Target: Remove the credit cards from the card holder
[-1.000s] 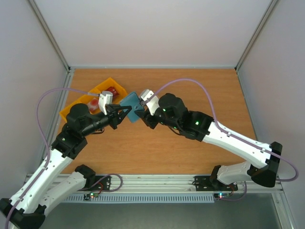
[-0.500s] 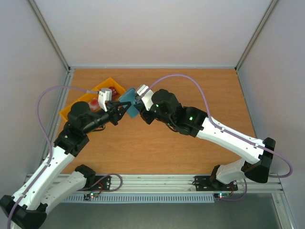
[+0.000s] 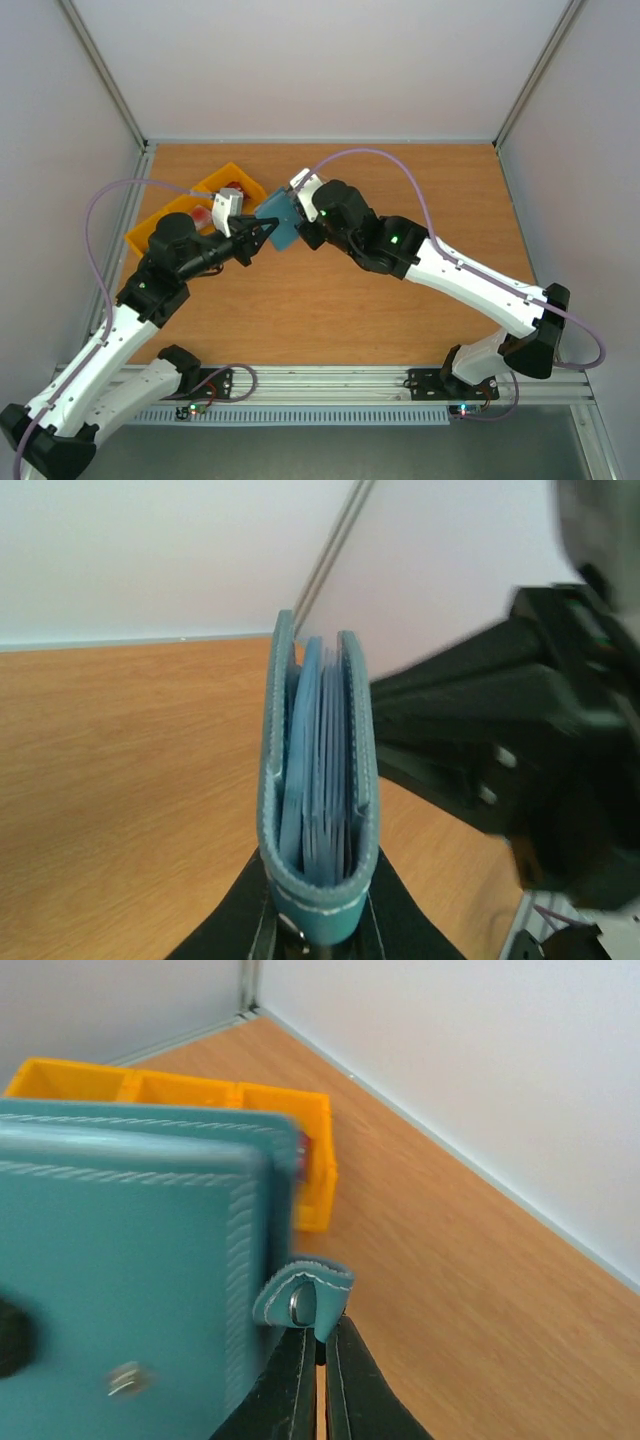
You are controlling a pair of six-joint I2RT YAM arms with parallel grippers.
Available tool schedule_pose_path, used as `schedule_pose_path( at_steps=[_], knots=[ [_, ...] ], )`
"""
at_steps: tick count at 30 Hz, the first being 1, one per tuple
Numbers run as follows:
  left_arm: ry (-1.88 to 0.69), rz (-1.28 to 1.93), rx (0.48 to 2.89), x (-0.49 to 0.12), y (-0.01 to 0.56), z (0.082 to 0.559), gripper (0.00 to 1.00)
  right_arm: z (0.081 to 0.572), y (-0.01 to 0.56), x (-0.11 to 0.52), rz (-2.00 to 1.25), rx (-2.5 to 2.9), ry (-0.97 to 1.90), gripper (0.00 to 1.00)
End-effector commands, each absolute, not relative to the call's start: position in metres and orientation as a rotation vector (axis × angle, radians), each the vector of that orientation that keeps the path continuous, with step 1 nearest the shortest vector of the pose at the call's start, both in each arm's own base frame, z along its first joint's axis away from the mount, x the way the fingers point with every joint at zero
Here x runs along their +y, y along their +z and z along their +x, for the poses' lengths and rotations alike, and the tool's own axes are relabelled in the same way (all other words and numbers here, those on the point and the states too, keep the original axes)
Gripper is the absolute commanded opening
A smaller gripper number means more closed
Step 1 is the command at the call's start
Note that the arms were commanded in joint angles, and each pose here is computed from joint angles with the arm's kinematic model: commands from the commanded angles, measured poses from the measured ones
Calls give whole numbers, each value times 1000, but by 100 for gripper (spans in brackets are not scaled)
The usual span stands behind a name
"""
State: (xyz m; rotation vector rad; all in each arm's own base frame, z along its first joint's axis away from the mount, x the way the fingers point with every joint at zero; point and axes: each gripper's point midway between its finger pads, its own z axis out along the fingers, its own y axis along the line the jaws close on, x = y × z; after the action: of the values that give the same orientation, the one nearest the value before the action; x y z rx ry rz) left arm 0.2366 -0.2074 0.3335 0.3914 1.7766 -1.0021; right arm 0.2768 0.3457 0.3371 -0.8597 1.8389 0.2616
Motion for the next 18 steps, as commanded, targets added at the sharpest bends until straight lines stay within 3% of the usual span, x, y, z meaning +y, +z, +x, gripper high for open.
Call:
schedule_pose_path(
  at_steps=[1,4,6,10,13,15,16,18],
  knots=[
    [-1102,580,1770,-226,327,203,0,307,366,306,-667,1816,234,1],
    [-1073,625,1746,-224,326,199,0,322,345,259,-609,1952,289,2],
    [-1073,688,1716,-226,326,192,0,313,334,243,-670,2004,456,18],
    [-1090,790,1640,-230,332,180,0,239,333,258,-1037,1858,782,53],
    [-1175,808,1618,-236,341,173,0,187,347,270,-1183,1721,1079,70],
    [-1211,796,1635,-238,342,173,0,171,356,275,-1195,1674,1213,90],
    [-1211,779,1649,-238,342,176,0,176,357,277,-1149,1679,1215,97],
    [-1208,726,1680,-238,342,184,0,191,351,285,-1040,1716,1137,98]
  ],
)
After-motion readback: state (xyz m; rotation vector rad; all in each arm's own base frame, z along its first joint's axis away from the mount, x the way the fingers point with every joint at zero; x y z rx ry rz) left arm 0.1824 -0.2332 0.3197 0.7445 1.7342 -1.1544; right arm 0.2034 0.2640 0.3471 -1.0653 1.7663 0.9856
